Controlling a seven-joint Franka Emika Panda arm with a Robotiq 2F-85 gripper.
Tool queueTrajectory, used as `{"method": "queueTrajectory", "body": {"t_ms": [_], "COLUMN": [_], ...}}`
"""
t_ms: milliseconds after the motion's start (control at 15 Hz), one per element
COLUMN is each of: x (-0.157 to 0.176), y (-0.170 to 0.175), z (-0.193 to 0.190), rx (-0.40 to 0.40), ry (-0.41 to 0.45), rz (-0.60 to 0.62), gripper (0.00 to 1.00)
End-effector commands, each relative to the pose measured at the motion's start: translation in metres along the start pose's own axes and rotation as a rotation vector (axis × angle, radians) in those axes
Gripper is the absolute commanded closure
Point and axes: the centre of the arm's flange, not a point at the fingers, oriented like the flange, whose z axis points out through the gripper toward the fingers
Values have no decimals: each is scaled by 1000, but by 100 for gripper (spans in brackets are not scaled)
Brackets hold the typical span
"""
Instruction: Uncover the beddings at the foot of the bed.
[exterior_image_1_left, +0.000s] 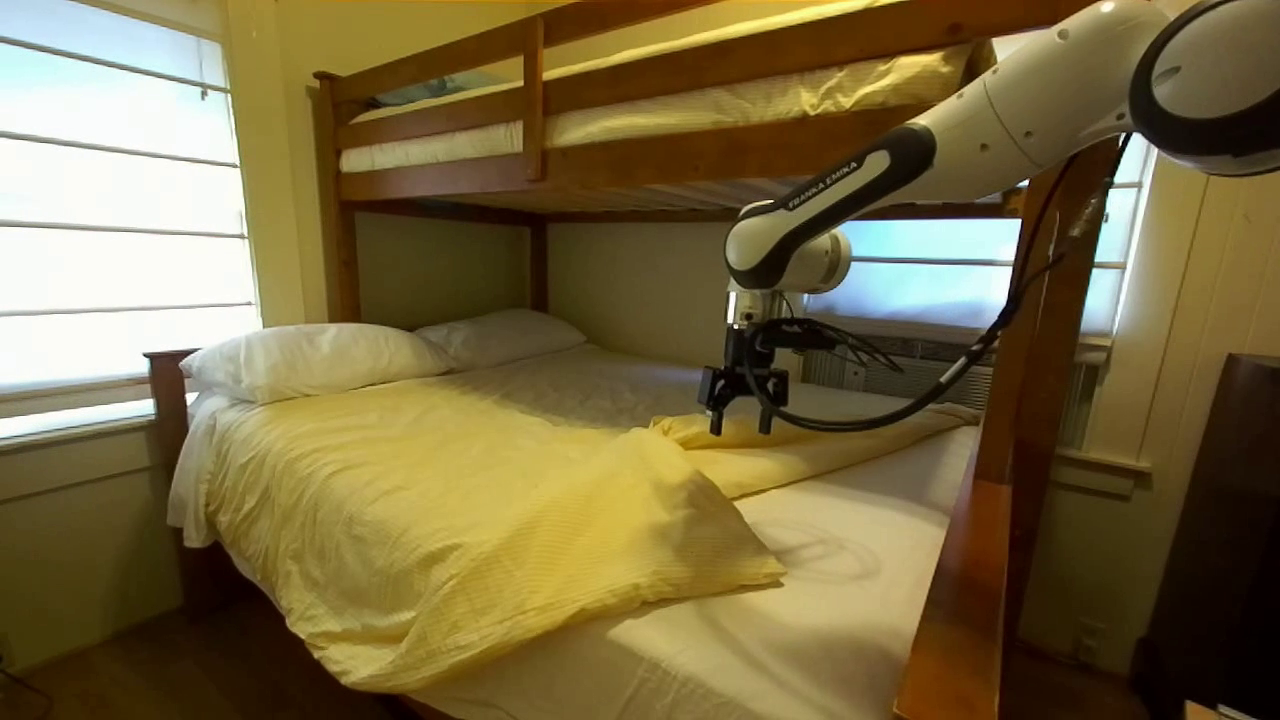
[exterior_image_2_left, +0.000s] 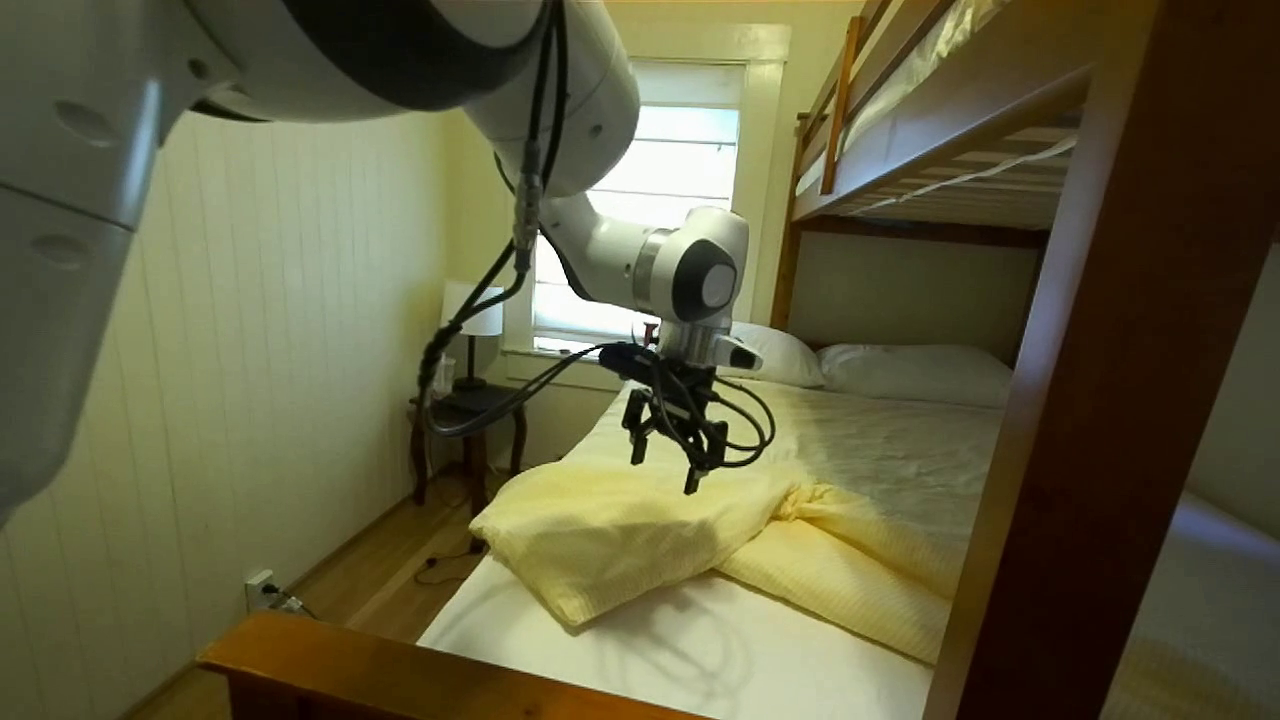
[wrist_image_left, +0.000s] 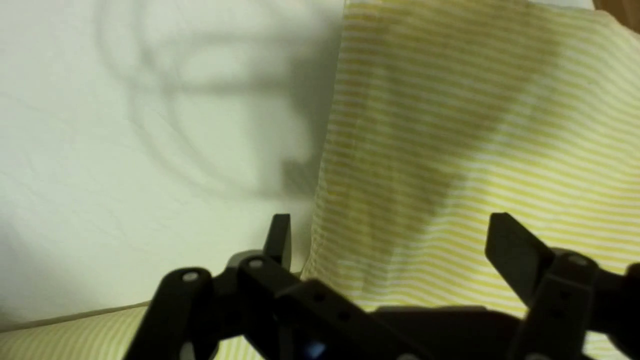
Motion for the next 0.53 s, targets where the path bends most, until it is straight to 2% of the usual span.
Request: {"method": "queueTrajectory", "body": {"t_ms": [0,67,267,467], "x": [-1,3,-7,-22], "y": [0,-3,-3,15], "z": [-1,1,19,47], "rx": [0,74,188,316], "ry": [0,35,101,160], "rz": [0,-42,-144,-200], "gripper": [0,0,0,0]}}
